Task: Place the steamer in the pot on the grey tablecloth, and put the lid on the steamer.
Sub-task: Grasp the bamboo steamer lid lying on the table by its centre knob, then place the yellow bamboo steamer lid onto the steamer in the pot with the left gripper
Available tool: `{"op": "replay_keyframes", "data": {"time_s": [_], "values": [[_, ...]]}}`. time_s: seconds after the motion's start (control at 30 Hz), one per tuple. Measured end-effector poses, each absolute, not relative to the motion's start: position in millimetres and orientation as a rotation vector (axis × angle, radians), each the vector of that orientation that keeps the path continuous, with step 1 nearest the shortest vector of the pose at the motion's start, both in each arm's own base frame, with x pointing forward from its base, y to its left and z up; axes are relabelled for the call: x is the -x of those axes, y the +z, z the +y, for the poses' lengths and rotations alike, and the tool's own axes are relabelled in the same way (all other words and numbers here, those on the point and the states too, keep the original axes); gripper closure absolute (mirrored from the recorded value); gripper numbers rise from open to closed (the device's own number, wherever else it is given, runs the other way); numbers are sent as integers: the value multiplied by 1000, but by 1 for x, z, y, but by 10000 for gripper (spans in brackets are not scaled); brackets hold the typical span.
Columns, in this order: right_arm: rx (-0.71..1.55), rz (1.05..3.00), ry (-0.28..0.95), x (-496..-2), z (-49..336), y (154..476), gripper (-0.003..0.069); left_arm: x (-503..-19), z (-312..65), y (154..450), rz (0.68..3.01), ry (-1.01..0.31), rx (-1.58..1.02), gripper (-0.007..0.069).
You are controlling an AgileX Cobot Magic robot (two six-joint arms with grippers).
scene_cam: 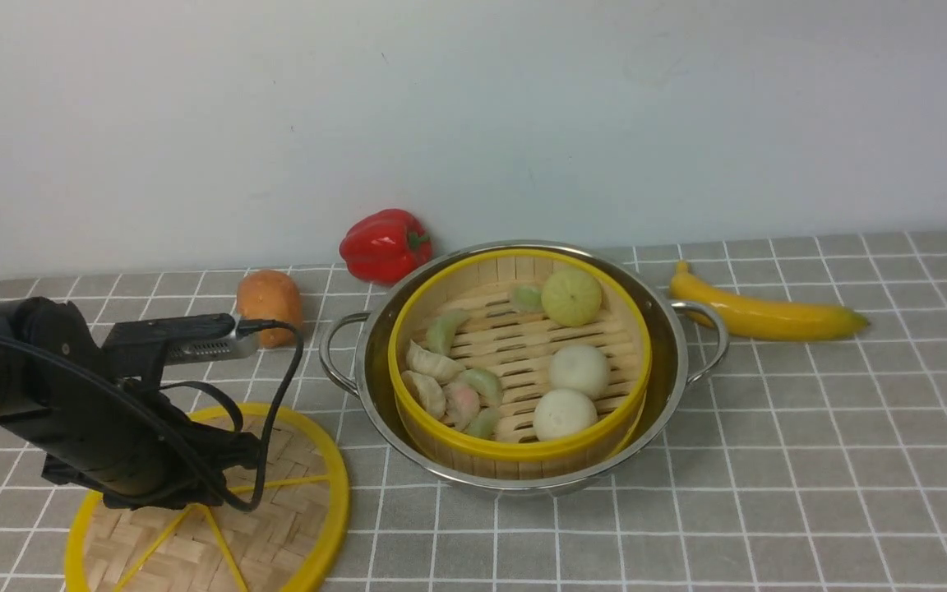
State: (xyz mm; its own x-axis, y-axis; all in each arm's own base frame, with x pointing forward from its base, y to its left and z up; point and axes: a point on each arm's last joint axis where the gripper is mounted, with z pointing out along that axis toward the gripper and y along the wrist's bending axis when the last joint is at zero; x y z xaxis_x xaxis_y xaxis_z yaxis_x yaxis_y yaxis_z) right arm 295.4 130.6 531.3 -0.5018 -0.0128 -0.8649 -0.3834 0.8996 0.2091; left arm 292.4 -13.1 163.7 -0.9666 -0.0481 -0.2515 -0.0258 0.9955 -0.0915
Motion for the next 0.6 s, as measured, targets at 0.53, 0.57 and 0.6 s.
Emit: {"op": "replay_keyframes", "data": {"time_s": [0.53,0.57,0.6], "values": [[248,1855,378,-219,90,586,272,-316,7,296,2737,225,-79,505],[245,1834,376,-210,86,591,276,-318,6,309,2702,206,-71,505],[239,1807,372,-199,81,597,281,-321,1,324,2657,178,-82,505]]}}
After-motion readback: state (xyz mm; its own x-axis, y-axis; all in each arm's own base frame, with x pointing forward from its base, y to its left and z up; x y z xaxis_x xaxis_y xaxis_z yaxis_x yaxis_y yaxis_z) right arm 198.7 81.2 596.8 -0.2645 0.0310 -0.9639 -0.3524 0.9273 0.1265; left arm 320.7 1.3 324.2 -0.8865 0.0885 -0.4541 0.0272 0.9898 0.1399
